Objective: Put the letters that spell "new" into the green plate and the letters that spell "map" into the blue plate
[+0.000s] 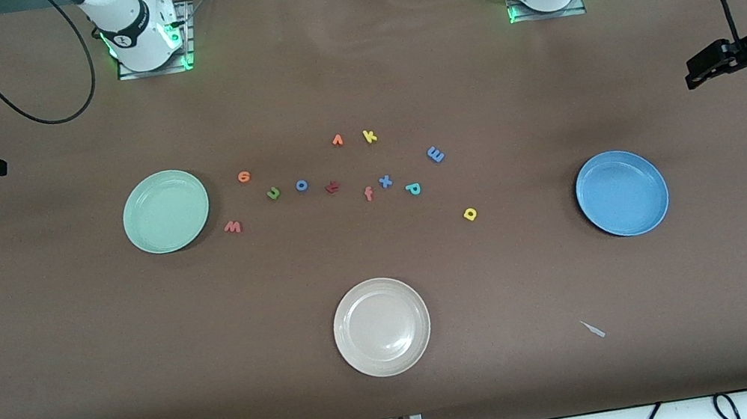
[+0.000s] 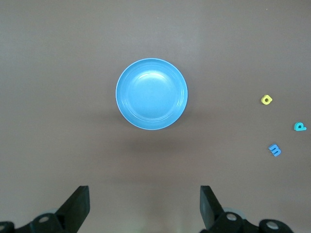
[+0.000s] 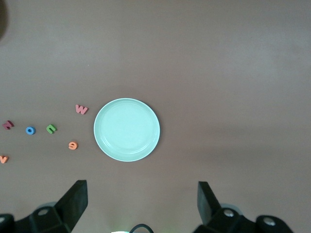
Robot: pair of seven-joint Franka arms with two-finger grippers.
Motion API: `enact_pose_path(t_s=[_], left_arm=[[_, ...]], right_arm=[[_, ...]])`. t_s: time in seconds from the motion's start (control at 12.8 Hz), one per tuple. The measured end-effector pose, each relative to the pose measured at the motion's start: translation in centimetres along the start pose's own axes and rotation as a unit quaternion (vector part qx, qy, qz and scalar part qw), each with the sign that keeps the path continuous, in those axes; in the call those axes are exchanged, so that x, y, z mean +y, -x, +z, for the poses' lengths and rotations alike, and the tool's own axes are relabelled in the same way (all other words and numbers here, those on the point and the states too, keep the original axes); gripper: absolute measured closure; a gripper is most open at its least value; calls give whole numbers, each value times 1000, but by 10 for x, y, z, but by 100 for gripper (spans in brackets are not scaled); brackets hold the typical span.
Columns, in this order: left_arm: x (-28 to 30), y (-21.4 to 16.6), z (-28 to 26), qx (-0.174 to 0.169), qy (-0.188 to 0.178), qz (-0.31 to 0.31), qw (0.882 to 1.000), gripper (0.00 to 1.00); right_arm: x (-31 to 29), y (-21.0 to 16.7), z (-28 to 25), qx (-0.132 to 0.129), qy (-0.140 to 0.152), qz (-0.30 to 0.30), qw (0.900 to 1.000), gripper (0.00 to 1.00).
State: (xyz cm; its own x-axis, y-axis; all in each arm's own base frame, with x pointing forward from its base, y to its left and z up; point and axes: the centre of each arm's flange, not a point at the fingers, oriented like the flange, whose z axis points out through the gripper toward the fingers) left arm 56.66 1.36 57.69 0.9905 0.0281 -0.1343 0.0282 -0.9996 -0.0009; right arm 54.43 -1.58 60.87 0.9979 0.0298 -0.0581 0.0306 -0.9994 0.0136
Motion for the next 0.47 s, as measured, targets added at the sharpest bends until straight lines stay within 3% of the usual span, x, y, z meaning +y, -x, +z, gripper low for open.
enact_pose_path(t_s=[0.47], left_arm=[[-4,-3,5,-5,1,-3,1000,0]], right_arm=[[0,0,0,0,0,10,1000,0]])
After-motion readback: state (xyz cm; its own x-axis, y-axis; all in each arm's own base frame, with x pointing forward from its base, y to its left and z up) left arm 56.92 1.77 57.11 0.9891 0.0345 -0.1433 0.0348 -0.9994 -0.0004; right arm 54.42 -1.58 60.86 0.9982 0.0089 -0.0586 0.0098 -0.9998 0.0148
